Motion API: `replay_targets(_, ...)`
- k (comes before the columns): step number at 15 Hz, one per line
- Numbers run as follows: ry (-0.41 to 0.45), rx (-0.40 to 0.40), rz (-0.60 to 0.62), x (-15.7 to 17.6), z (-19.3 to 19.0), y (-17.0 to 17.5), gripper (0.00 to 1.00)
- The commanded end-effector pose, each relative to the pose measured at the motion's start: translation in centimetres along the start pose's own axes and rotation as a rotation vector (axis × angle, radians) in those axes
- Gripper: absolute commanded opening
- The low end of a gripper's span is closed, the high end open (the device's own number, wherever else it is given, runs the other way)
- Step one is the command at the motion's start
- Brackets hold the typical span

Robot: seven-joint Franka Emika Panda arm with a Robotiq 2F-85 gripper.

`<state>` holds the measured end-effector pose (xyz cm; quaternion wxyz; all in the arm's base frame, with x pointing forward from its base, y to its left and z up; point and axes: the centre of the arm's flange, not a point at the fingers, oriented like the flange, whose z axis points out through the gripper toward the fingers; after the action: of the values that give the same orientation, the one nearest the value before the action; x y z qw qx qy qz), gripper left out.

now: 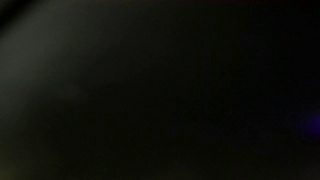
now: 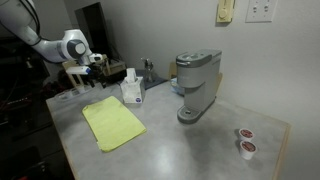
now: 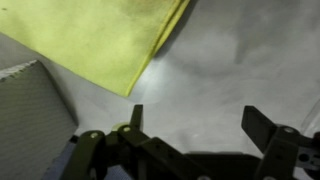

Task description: Unfold the yellow towel from right to left

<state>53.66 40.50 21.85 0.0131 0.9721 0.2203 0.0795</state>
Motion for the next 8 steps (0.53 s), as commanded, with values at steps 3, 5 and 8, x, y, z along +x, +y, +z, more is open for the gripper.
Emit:
replay_targets(3, 0.004, -0.050, 0.047, 0.15, -0.70, 0.52, 1.00)
replay_targets(5, 0.004, -0.051, 0.049, 0.13, -0.71, 0.44, 1.00)
replay_targets(8, 0.003, -0.051, 0.049, 0.12, -0.69, 0.48, 1.00)
